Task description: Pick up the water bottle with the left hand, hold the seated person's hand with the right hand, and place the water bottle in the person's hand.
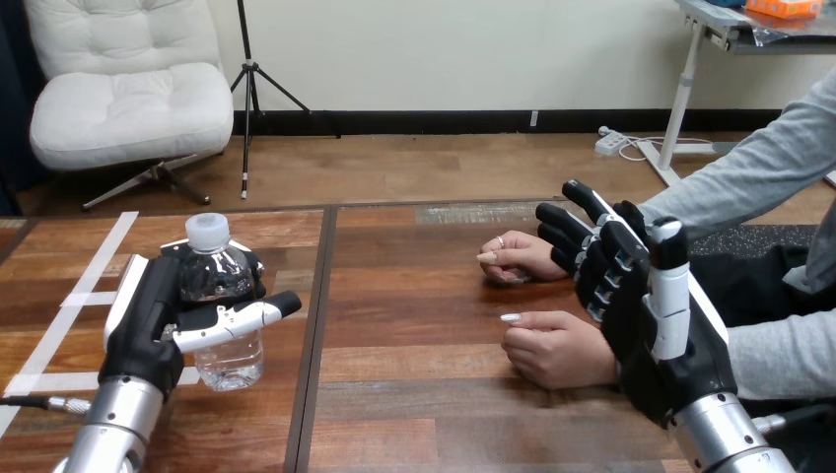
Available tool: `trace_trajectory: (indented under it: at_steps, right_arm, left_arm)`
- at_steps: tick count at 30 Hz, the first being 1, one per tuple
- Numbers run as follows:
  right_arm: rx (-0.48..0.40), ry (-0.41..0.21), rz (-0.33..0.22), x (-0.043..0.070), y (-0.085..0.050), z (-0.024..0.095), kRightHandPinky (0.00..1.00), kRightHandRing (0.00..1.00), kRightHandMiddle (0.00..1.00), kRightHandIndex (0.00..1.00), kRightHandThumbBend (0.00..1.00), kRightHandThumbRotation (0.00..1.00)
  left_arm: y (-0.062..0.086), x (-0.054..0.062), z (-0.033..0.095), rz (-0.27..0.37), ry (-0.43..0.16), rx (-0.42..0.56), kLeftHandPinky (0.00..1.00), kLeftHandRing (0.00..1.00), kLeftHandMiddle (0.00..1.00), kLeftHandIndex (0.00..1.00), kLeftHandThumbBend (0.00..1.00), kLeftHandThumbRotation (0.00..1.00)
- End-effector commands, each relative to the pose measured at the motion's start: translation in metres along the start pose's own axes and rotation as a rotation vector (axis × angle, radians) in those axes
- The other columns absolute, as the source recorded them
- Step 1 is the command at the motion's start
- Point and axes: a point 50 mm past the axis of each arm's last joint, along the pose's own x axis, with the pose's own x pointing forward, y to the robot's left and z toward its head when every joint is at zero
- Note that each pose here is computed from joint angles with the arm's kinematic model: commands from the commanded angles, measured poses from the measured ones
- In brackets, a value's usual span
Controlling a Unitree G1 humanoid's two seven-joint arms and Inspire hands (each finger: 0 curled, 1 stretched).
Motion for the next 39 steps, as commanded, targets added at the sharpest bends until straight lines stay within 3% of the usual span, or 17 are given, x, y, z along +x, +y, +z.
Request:
trace_trajectory:
  at_steps: [1,2,5,13,19,29,39]
  right_arm:
    - [-0.190,-0.089,0.028,0.017,-0.007,0.019,0.93,0.89,0.86,0.90,0.95,1.00]
    - [-0.219,-0.092,0.022,0.017,-0.007,0.019,0.86,0.86,0.84,0.88,0.96,1.00]
    - [-0.300,-0.099,0.012,0.019,-0.010,0.020,0.79,0.84,0.82,0.86,0.98,0.99]
    - [-0.479,-0.139,0.019,0.023,-0.018,0.022,0.69,0.78,0.79,0.81,0.96,0.92]
    - [-0.587,-0.145,0.032,0.026,-0.025,0.025,0.68,0.77,0.79,0.81,0.99,0.91]
    - [-0.663,-0.131,0.034,0.029,-0.037,0.030,0.76,0.82,0.82,0.81,1.00,0.83]
    - [-0.839,-0.109,0.036,0.033,-0.048,0.035,0.75,0.80,0.81,0.81,1.00,0.84]
  left_arm:
    - [-0.001,0.013,0.024,0.026,-0.145,-0.014,0.25,0.29,0.34,0.38,0.74,0.00]
    - [-0.001,0.013,0.025,0.026,-0.150,-0.017,0.24,0.29,0.34,0.38,0.74,0.00]
    - [-0.003,0.013,0.026,0.022,-0.163,-0.023,0.24,0.28,0.34,0.38,0.74,0.00]
    - [-0.007,0.013,0.031,0.012,-0.201,-0.052,0.24,0.28,0.34,0.37,0.73,0.00]
    - [-0.010,0.012,0.035,0.001,-0.227,-0.061,0.24,0.28,0.34,0.37,0.73,0.00]
    - [-0.013,0.011,0.040,-0.010,-0.254,-0.086,0.23,0.28,0.34,0.37,0.75,0.00]
    - [-0.015,0.011,0.044,-0.023,-0.278,-0.100,0.23,0.28,0.33,0.37,0.76,0.00]
